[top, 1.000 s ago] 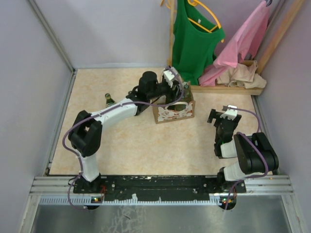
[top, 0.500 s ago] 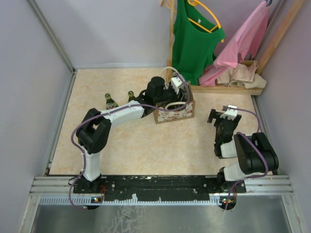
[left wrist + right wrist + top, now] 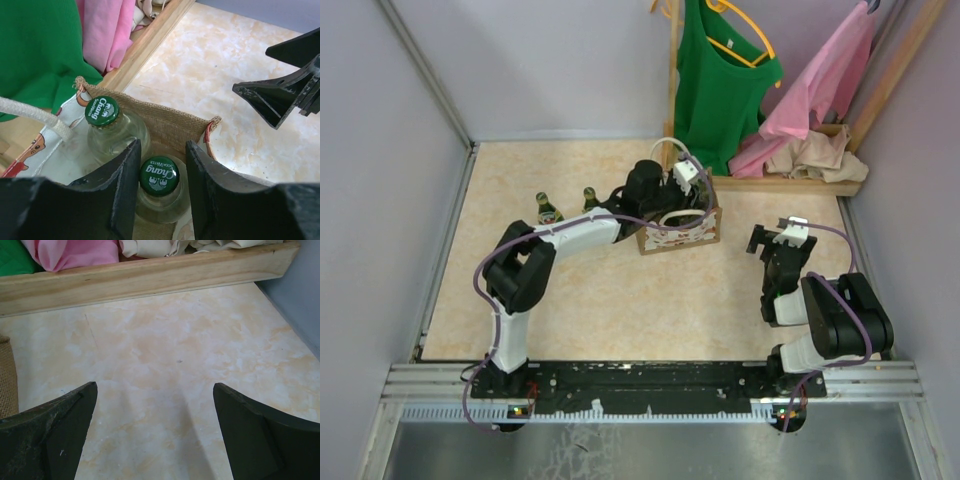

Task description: Take the beverage out of the canvas bag

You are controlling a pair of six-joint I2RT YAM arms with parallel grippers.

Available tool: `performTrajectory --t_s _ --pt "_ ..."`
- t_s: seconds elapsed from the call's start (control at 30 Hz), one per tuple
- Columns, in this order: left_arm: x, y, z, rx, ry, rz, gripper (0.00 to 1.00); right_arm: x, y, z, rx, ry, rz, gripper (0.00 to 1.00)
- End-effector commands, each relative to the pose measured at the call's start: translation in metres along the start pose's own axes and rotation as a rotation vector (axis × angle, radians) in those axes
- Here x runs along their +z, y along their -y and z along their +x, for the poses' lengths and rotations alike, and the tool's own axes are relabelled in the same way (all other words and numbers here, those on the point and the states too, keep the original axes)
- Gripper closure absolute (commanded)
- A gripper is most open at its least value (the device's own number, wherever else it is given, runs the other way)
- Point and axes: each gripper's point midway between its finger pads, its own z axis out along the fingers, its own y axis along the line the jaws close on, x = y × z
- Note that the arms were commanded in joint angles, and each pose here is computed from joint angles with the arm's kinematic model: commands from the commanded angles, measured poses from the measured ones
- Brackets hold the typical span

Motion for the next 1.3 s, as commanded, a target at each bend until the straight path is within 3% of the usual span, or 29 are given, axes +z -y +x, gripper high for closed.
performTrajectory --t_s 0.0,0.2,0.23,0.3,0.33,0.5,0.9,1.27 --pt "0.006 -0.003 0.005 0.021 -0.017 -0.010 0.54 0.006 -0.002 -0.024 0.031 0.076 0.001 0.01" --pt "0.010 -0.003 0.021 0.012 -0.044 -0.010 0.55 0.005 -0.002 -0.024 0.031 0.076 0.001 0.01" --pt "0.010 -0.004 0.021 0.010 -0.043 -0.011 0.63 0.006 -0.002 -0.024 0.031 0.076 0.001 0.01" --pt "0.011 -0.005 0.021 0.010 -0.043 -0.015 0.90 0.006 -0.002 -0.024 0.030 0.076 0.002 0.01" --pt "0.011 -0.006 0.020 0.011 -0.040 -0.017 0.99 0.006 -0.002 -0.024 0.031 0.076 0.002 0.01" --pt "0.007 -0.010 -0.017 0.057 0.031 -0.034 1.00 0.006 -0.002 -0.024 0.031 0.076 0.003 0.01" --pt "-0.033 -0.028 -0.177 0.250 0.301 -0.142 1.00 0.006 -0.002 -0.024 0.031 0.076 0.001 0.01" --pt "-0.086 -0.036 -0.250 0.297 0.411 -0.266 1.00 0.006 -0.002 -0.024 0.031 0.076 0.002 0.01"
